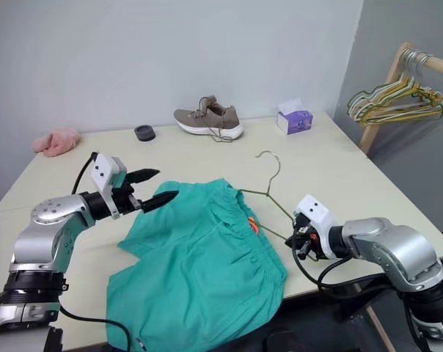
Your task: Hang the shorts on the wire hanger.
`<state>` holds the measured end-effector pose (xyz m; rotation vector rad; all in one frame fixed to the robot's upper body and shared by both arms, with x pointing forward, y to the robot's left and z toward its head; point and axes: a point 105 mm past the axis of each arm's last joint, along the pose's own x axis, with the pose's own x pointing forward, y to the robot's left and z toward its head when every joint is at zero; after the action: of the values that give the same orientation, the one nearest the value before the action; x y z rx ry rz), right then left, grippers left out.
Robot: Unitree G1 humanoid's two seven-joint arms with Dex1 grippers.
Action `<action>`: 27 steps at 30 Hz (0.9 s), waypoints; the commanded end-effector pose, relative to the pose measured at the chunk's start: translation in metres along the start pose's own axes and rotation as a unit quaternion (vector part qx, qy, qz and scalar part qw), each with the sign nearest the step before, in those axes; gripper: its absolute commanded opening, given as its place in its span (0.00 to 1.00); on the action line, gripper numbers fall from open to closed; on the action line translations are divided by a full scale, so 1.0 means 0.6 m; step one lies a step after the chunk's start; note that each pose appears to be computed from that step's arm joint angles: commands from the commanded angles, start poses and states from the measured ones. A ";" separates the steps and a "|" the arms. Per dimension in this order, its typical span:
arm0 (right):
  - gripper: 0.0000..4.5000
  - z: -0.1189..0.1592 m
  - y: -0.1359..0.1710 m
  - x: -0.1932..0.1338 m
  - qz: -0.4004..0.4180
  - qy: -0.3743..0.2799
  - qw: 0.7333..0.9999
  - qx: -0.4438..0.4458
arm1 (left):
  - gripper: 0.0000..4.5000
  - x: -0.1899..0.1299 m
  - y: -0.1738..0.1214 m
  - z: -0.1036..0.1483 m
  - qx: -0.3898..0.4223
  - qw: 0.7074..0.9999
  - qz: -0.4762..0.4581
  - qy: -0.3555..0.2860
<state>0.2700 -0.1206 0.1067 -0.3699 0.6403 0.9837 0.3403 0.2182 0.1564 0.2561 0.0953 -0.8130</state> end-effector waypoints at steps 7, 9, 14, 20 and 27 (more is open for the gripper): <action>0.00 0.052 0.018 0.001 0.004 -0.020 0.978 -0.210 | 0.99 0.027 -0.061 0.038 0.157 0.975 -0.154 0.033; 0.00 0.056 0.019 0.004 0.007 -0.022 0.974 -0.225 | 0.99 0.035 -0.077 0.034 0.173 0.967 -0.181 0.038; 0.00 0.072 0.024 0.005 0.010 -0.034 0.968 -0.249 | 0.99 0.027 -0.104 0.000 0.176 0.951 -0.241 0.082; 0.00 0.090 0.029 0.000 0.014 -0.051 0.961 -0.271 | 0.99 0.023 -0.092 -0.029 0.183 0.948 -0.233 0.118; 0.00 0.098 0.038 -0.002 0.022 -0.061 0.956 -0.285 | 0.73 0.035 -0.096 -0.024 0.161 0.957 -0.225 0.087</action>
<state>0.2683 -0.0830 0.1302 -0.7570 0.3523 1.2216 0.3099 0.1726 0.1138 0.6221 0.2510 -1.2662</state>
